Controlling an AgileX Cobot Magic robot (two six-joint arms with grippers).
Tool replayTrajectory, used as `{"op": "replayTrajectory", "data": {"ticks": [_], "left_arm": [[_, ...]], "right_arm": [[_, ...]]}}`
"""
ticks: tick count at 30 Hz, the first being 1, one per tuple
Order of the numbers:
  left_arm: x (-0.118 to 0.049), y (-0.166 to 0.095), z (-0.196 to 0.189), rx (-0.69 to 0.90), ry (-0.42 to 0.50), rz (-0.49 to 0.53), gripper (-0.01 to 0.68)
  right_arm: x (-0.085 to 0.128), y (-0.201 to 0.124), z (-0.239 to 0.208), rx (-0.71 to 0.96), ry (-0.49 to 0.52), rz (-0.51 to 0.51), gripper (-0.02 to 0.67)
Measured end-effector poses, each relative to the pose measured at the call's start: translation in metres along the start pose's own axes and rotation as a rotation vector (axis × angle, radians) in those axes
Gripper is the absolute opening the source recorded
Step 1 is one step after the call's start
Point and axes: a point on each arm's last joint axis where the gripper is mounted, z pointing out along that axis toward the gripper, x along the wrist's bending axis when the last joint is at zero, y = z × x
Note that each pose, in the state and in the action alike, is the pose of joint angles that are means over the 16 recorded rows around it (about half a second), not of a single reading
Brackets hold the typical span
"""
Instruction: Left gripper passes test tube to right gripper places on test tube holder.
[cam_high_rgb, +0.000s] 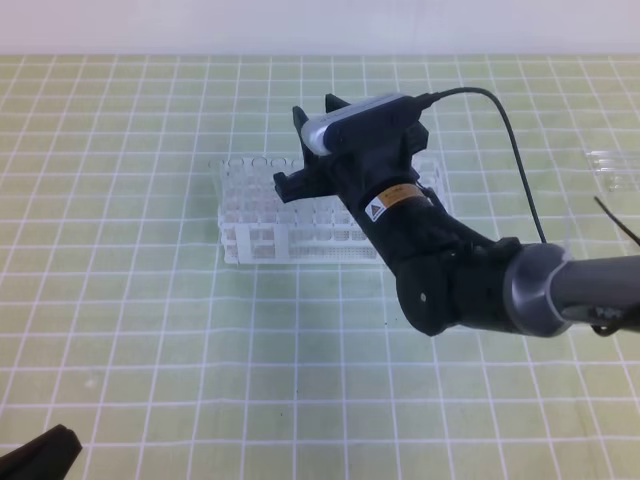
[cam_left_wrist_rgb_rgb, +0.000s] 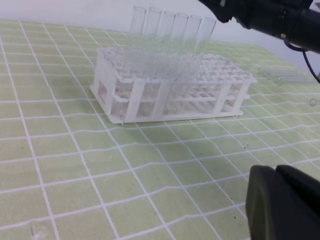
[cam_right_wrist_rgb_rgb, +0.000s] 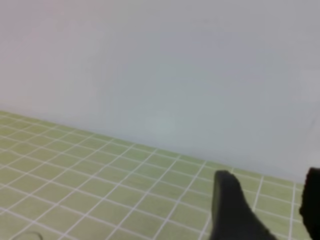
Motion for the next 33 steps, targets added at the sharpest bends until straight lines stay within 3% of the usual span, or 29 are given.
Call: {"op": "replayTrajectory", "data": {"ticks": [12, 24, 33], "left_arm": [[0.0, 0.0, 0.0, 0.005, 0.003, 0.005, -0.002], [0.005, -0.008, 0.0, 0.09, 0.047, 0.068, -0.002], [0.006, -0.01, -0.001, 0.118, 0.063, 0.081, -0.002]], "right_arm": [[0.001, 0.062, -0.02, 0.072, 0.068, -0.002, 0.277], [-0.003, 0.151, -0.083, 0.17, 0.189, -0.035, 0.072], [-0.014, 0.173, -0.145, 0.177, 0.217, -0.032, -0.01]]}}
